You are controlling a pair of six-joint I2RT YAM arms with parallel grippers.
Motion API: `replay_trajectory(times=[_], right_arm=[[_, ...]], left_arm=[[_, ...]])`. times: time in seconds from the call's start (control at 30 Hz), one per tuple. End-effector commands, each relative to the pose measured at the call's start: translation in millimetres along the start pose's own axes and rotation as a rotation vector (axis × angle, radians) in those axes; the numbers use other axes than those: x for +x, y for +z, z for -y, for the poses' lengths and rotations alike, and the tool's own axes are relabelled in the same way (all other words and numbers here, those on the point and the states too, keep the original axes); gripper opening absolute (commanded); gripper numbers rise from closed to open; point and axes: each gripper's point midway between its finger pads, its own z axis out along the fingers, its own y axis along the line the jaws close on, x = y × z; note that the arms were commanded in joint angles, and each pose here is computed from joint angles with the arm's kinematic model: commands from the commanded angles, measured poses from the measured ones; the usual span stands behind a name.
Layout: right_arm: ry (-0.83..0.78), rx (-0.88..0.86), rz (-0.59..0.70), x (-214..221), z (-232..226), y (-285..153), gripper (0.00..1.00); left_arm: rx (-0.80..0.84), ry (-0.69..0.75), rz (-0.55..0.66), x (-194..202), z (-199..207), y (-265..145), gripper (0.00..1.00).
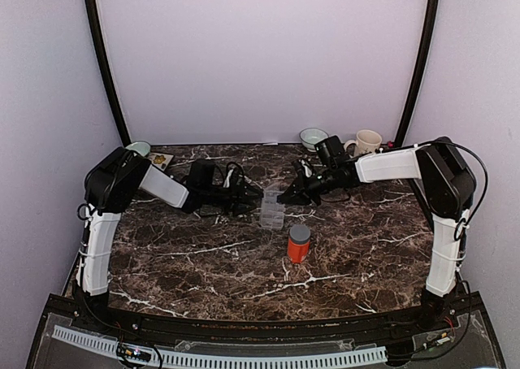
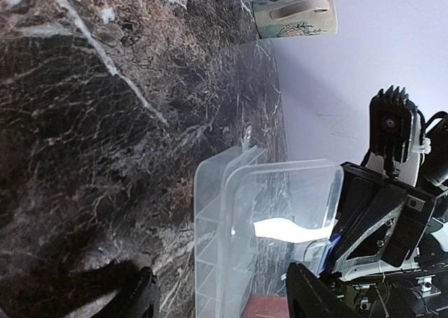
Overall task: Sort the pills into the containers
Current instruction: Pass from the left arm to the right, then open the lid of the pill container.
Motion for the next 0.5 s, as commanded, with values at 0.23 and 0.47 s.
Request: replay_trajectory(times=[0.23,0.47], right_arm=[[-0.071,0.116,-0.006,-14,0,1,0.0],[-0.07,0.13,-0.012,-12,2,2,0.0]], left_arm=[[-0.122,0.074,0.059,-23,16,-18,0.67],[-0.136,0.121,0.08,-43,41,-15,0.7]])
